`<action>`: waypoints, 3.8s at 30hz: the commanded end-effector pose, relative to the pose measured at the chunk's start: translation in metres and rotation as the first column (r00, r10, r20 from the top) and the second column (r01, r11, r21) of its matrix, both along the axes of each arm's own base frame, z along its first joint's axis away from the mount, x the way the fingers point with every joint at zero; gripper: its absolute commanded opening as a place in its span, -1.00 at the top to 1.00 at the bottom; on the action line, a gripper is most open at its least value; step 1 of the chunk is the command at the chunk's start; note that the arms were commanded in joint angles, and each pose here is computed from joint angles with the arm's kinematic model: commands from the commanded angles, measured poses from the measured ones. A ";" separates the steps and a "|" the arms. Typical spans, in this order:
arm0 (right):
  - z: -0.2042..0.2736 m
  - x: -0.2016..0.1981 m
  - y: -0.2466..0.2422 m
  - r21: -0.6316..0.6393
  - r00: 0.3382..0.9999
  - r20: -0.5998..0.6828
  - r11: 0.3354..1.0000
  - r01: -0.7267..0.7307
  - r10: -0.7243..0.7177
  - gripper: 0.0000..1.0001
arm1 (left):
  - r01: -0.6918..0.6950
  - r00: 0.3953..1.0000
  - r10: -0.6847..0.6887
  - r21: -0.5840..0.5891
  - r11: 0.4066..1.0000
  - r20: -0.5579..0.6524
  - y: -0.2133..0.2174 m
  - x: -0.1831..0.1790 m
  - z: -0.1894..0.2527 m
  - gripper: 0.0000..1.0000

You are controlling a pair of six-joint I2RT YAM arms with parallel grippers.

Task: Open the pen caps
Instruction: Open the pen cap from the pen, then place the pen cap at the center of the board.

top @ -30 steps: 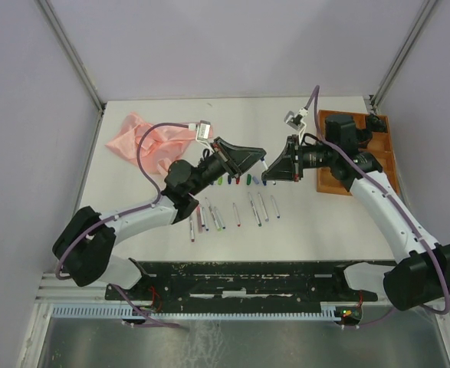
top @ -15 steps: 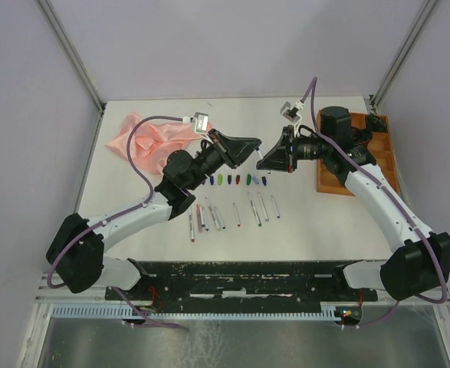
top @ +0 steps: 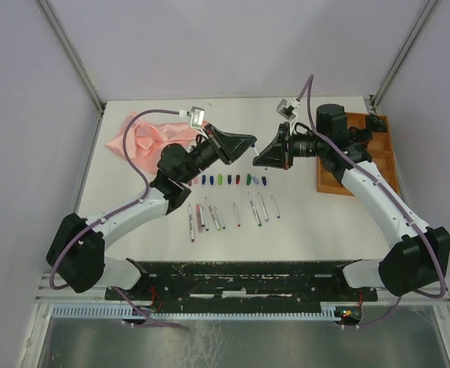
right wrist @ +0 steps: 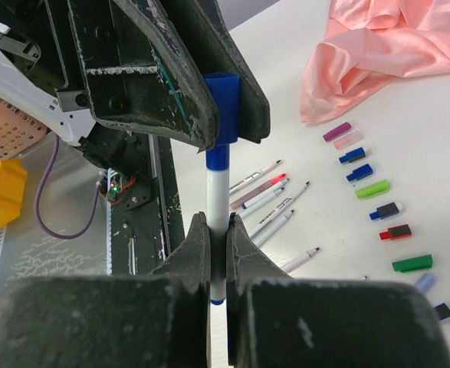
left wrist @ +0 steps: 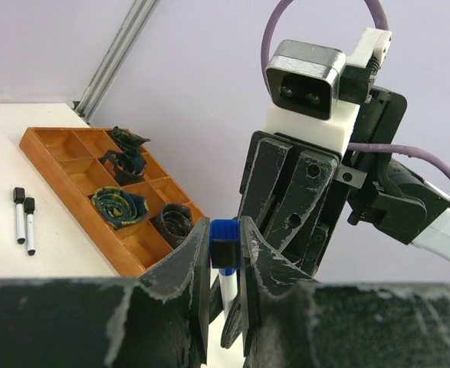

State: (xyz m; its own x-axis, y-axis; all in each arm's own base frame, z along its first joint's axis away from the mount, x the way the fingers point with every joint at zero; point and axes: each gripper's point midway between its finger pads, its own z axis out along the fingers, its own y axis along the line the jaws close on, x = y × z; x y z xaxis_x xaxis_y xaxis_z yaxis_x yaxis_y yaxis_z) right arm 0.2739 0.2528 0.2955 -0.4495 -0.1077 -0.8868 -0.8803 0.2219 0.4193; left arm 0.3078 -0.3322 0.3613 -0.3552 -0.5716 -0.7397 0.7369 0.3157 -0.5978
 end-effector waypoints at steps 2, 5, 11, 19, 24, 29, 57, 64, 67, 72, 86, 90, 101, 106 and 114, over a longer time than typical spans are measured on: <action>-0.021 -0.029 -0.008 -0.021 0.979 -0.193 0.998 -0.066 0.060 1.00 | -0.324 0.865 0.428 -0.358 0.876 0.264 0.117 0.041 0.141 0.94; -0.023 -0.028 -0.007 -0.019 0.976 -0.210 0.997 -0.070 0.064 1.00 | -0.345 0.845 0.457 -0.369 0.863 0.278 0.130 0.043 0.149 0.94; -0.027 -0.026 -0.004 -0.009 0.968 -0.241 0.997 -0.071 0.066 1.00 | -0.405 0.818 0.527 -0.419 0.813 0.232 0.155 0.051 0.160 0.94; -0.033 -0.020 -0.005 -0.033 0.967 -0.251 0.998 -0.048 0.038 1.00 | -0.479 0.796 0.599 -0.512 0.713 0.088 0.179 0.064 0.164 0.94; -0.030 -0.020 -0.009 -0.061 0.979 -0.203 0.997 -0.039 0.026 1.00 | -0.497 0.783 0.616 -0.511 0.701 0.083 0.185 0.058 0.164 0.94; -0.025 -0.003 -0.038 -0.106 0.990 -0.096 0.990 0.089 -0.099 1.00 | -0.482 0.827 0.557 -0.415 0.772 0.074 0.171 0.054 0.132 0.94; -0.017 0.060 -0.149 -0.189 0.791 0.087 0.769 0.611 -0.606 1.00 | -0.273 0.727 0.634 0.736 0.620 -0.264 -0.051 0.056 -0.203 0.94; -0.013 0.061 -0.157 -0.184 0.764 0.100 0.743 0.643 -0.637 1.00 | -0.190 0.749 0.623 0.828 0.528 -0.226 -0.092 0.063 -0.244 0.94; -0.012 0.062 -0.160 -0.181 0.757 0.105 0.737 0.652 -0.644 1.00 | -0.173 0.755 0.618 0.841 0.512 -0.221 -0.103 0.068 -0.255 0.94; -0.011 0.062 -0.162 -0.180 0.748 0.108 0.728 0.662 -0.654 1.00 | -0.167 0.761 0.617 0.859 0.483 -0.200 -0.113 0.077 -0.267 0.94; -0.010 0.064 -0.166 -0.174 0.741 0.100 0.722 0.670 -0.664 1.00 | -0.150 0.742 0.649 0.902 0.405 -0.169 -0.113 0.088 -0.308 0.89; -0.011 0.064 -0.166 -0.173 0.741 0.097 0.722 0.670 -0.664 1.00 | -0.148 0.733 0.659 0.906 0.397 -0.169 -0.111 0.089 -0.314 0.87; -0.011 0.064 -0.167 -0.169 0.742 0.088 0.724 0.669 -0.665 1.00 | -0.136 0.723 0.669 0.914 0.382 -0.172 -0.107 0.088 -0.323 0.43; -0.011 0.064 -0.167 -0.166 0.741 0.084 0.724 0.669 -0.666 1.00 | -0.131 0.721 0.668 0.911 0.392 -0.184 -0.107 0.090 -0.323 0.37; -0.010 0.064 -0.167 -0.162 0.742 0.081 0.726 0.668 -0.665 1.00 | -0.115 0.728 0.652 0.899 0.422 -0.213 -0.112 0.089 -0.317 0.34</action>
State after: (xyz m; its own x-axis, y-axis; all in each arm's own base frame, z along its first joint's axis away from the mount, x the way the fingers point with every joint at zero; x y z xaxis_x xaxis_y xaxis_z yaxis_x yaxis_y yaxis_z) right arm 0.3369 0.0849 0.2696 -0.5013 0.0559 -0.8635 -0.4620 0.8264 0.3218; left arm 0.3870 -0.4368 0.0288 -0.7134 0.0217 -0.7004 0.0983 0.9927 -0.0694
